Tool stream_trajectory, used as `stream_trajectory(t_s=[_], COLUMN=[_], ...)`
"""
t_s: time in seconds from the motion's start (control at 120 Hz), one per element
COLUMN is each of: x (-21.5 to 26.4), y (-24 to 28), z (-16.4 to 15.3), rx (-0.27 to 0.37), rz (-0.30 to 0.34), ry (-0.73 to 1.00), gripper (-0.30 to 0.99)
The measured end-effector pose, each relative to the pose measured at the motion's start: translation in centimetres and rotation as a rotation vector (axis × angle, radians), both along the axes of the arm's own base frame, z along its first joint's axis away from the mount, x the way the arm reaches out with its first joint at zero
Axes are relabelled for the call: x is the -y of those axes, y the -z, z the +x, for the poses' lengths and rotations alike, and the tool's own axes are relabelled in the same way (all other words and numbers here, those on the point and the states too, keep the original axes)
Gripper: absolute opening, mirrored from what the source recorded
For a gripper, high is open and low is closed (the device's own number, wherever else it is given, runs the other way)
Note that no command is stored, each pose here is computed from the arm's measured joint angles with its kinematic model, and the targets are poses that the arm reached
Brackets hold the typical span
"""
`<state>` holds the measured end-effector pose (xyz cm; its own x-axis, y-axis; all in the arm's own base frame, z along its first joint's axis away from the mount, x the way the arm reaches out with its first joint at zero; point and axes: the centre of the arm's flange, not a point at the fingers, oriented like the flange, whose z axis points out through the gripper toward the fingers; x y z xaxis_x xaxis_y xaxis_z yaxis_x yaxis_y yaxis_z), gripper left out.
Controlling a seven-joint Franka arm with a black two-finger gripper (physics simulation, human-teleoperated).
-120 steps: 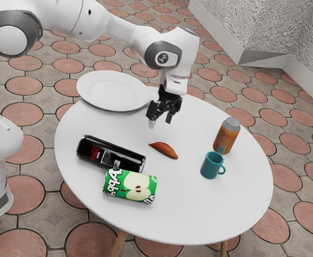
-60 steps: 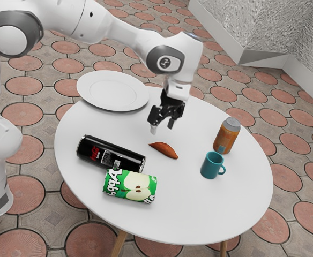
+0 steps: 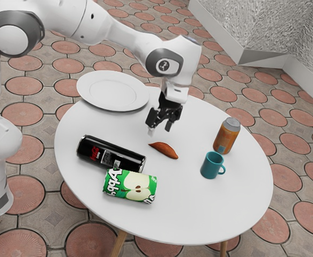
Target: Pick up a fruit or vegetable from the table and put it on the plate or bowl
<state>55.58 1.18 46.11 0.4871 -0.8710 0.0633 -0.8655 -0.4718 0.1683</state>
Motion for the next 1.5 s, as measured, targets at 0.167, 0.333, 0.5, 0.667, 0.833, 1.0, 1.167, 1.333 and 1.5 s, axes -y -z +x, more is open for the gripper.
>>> stream_trajectory(t_s=[0.167,0.333,0.5,0.667,0.833,1.0,1.167,1.333,1.5], x=[-0.3,0.4,0.7,2.0,2.1,2.0,2.4,2.3,2.3], y=[0.3,0.4,0.1,-0.6,-0.7,-0.2,0.6,1.0,1.4], z=[0.3,0.8,1.0,1.3,1.4,1.5,1.7,1.7,1.7], rx=[0.004,0.007,0.015,0.03,0.032,0.022,0.01,0.008,0.006], rz=[-0.01,-0.022,-0.024,-0.025,-0.024,-0.027,-0.037,-0.035,-0.035], ry=[-0.007,0.007,0.008,0.026,0.025,0.022,0.031,0.027,0.023], gripper=[0.69,0.69,0.69,0.69,0.69,0.69,0.69,0.69,0.69])
